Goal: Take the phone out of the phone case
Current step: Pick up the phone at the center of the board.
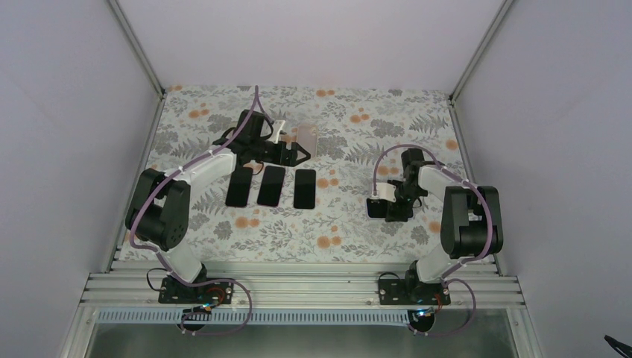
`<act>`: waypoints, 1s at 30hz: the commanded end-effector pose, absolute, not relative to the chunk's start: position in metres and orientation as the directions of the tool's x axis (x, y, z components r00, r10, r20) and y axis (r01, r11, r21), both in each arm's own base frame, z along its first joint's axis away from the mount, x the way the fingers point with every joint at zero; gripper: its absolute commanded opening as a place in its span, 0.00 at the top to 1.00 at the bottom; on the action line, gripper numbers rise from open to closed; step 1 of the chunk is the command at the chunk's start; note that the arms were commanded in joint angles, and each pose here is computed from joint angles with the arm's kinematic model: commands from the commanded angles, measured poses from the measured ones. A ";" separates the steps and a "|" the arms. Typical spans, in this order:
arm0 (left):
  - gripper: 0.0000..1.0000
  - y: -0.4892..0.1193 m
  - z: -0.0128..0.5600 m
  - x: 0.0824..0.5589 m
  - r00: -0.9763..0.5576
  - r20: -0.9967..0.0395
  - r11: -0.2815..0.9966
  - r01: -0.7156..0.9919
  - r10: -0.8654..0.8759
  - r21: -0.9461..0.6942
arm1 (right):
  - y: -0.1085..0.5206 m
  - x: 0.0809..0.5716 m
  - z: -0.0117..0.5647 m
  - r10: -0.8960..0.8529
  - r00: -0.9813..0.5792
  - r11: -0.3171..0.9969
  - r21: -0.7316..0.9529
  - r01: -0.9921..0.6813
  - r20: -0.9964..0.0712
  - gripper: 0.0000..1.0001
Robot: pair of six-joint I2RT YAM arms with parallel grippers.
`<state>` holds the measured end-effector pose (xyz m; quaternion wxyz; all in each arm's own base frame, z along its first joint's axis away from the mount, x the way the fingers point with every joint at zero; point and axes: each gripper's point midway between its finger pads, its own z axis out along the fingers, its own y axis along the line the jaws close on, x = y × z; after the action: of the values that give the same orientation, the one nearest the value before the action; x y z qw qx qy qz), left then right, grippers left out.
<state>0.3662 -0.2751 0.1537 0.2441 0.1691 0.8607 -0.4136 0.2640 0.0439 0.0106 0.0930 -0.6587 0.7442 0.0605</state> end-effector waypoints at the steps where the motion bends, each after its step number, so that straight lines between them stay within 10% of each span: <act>1: 0.00 -0.281 0.161 0.374 -0.812 -0.579 0.582 0.509 0.080 -0.634 | 0.027 0.259 -0.015 -0.986 -0.098 0.101 -0.014 -0.995 -0.131 0.18; 14: 0.00 -0.282 0.176 0.367 -0.804 -0.591 0.542 0.528 0.070 -0.654 | 0.061 0.306 0.043 -0.941 -0.143 0.196 -0.152 -0.969 -0.307 0.48; 30: 0.03 -0.298 0.206 0.342 -0.819 -0.570 0.331 0.556 0.063 -0.762 | 0.148 0.353 0.170 -0.699 -0.187 0.410 -0.172 -0.896 -0.691 0.50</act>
<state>0.3514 -0.2924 0.1831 0.2232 0.1765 0.8148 -0.5051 0.3413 0.1098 0.1131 0.2748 -0.5545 0.7792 0.0993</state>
